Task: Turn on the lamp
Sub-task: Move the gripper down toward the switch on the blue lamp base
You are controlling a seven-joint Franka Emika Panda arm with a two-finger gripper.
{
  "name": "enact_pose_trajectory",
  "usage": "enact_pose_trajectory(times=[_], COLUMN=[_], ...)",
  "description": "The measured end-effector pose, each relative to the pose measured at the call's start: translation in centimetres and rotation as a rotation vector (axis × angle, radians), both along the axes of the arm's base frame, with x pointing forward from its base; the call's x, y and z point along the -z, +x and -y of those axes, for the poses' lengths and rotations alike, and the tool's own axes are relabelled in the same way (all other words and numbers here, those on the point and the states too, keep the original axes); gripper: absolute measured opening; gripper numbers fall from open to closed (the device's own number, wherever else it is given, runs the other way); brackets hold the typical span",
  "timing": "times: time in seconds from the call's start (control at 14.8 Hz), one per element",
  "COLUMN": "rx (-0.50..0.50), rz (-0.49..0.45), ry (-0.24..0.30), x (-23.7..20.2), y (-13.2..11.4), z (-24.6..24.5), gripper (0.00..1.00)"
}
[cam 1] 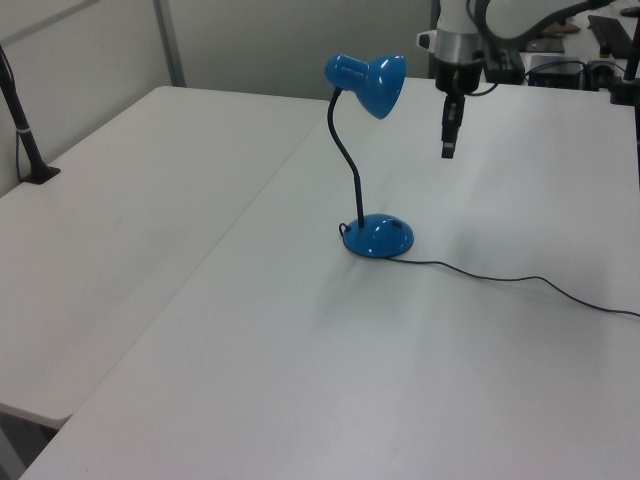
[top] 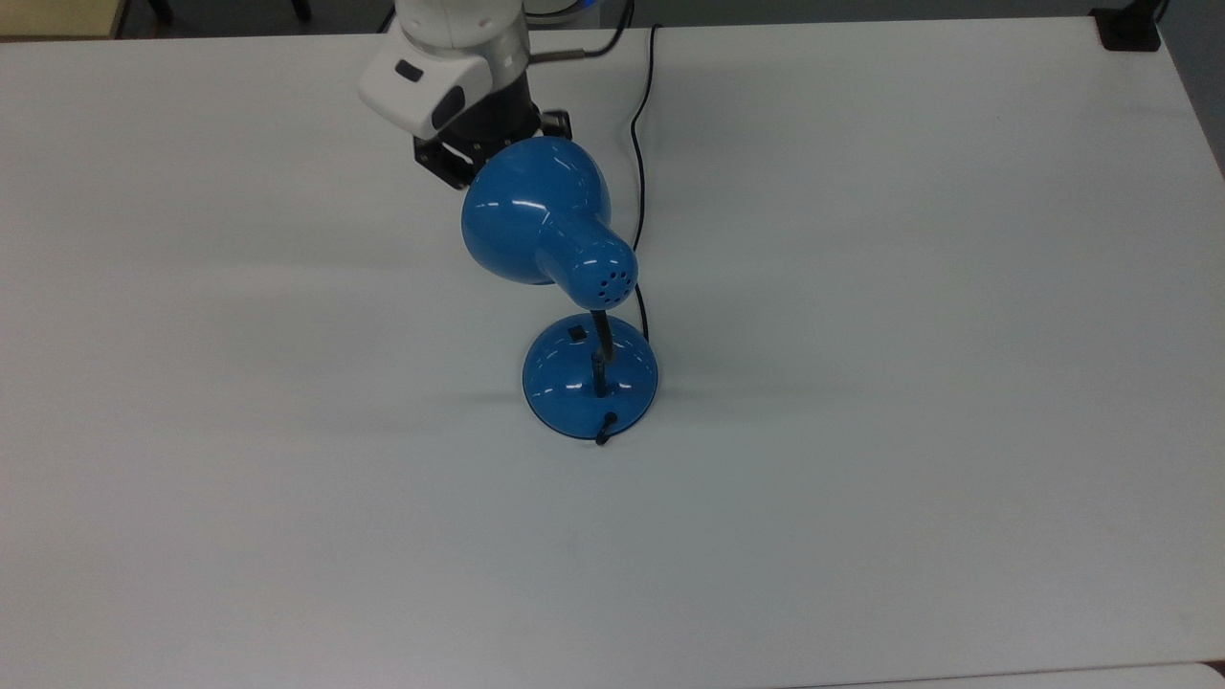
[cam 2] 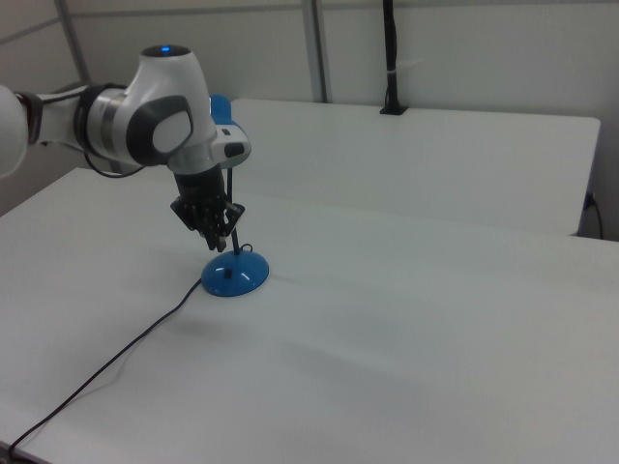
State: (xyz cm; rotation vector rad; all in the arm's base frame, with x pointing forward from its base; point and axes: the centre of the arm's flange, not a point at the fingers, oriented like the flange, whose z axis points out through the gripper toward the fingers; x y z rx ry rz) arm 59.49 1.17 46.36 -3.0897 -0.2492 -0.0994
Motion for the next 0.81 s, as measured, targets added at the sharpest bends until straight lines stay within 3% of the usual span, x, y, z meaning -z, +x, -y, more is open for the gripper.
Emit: enact_pose_trajectory(times=[0.07, 0.14, 0.54, 0.81], rx=[0.015, 0.035, 0.096, 0.109], rz=[0.036, 0.078, 0.232, 0.269], ry=[0.005, 0.011, 0.046, 0.062], x=[1.4, 2.9, 8.1, 9.5], y=[0.2, 0.3, 0.7, 1.3], z=[-0.8, -1.4, -3.7, -4.9], gripper=[0.07, 0.01, 0.01, 0.01])
